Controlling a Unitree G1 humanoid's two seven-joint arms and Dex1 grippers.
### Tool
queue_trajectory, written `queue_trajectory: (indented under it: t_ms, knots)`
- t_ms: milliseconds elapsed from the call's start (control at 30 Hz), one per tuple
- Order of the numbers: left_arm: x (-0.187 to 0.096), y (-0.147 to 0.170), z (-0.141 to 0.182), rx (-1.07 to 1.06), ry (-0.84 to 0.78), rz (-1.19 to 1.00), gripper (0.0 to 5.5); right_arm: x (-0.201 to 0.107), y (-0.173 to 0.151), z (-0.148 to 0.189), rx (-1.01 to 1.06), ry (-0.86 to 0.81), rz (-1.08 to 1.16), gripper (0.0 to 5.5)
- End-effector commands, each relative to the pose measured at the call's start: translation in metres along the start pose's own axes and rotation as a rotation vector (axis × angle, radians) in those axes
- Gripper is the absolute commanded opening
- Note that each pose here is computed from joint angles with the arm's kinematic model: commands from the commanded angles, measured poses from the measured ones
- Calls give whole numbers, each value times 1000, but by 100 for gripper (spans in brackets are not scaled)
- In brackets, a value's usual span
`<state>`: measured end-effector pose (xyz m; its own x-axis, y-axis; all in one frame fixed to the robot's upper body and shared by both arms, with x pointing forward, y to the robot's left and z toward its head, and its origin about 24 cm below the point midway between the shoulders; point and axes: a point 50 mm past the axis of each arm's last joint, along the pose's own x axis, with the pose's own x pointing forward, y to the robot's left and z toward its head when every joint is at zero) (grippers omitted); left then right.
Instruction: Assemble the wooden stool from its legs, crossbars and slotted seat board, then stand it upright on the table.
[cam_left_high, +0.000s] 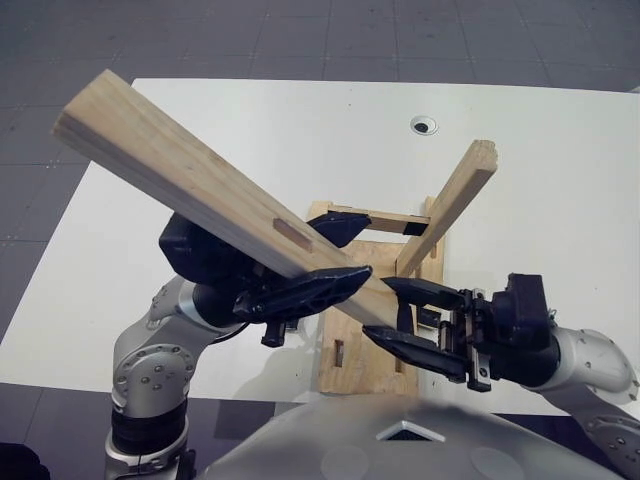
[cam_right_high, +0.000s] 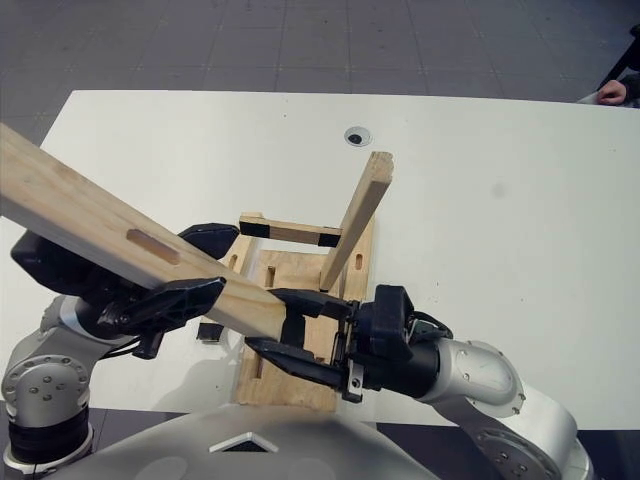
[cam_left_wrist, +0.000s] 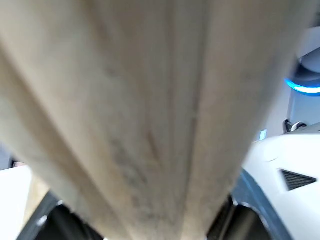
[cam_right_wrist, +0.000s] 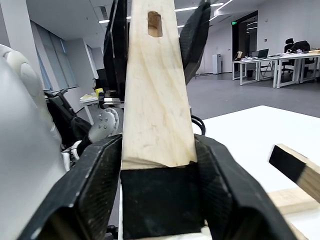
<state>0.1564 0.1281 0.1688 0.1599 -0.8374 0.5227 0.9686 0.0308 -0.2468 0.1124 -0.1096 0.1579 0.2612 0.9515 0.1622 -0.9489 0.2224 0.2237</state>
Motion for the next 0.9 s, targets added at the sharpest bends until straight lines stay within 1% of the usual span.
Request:
queue_trajectory:
  t_ms: [33, 67, 200, 267, 300, 433, 533, 667, 800, 900]
  knots:
    - [-11, 15, 0, 128, 61, 125, 208, 4, 10, 1, 35, 15, 89, 312]
    - [-14, 16, -1, 150, 84, 126, 208, 4, 9, 2, 27, 20, 81, 328]
    - [-34, 23, -4, 196, 185, 106, 207, -4, 1, 6, -26, 55, 36, 420]
    - [-45, 30, -4, 204, 250, 82, 205, -10, -4, 9, -52, 65, 6, 454]
    - [-50, 31, -3, 220, 252, 42, 205, -12, -5, 10, -61, 72, -4, 472]
    - [-68, 42, -1, 198, 380, -24, 205, -19, -9, 12, -89, 91, -46, 545]
    - [-72, 48, 2, 210, 394, -38, 205, -24, -10, 11, -102, 114, -58, 550]
    - [-68, 54, -3, 217, 356, -83, 205, -38, -19, 6, -116, 176, -118, 550]
    - [-61, 64, -6, 250, 303, -101, 205, -54, -27, -7, -92, 266, -131, 550]
    - [-56, 80, -11, 301, 298, -88, 205, -60, -23, -21, -70, 338, -92, 550]
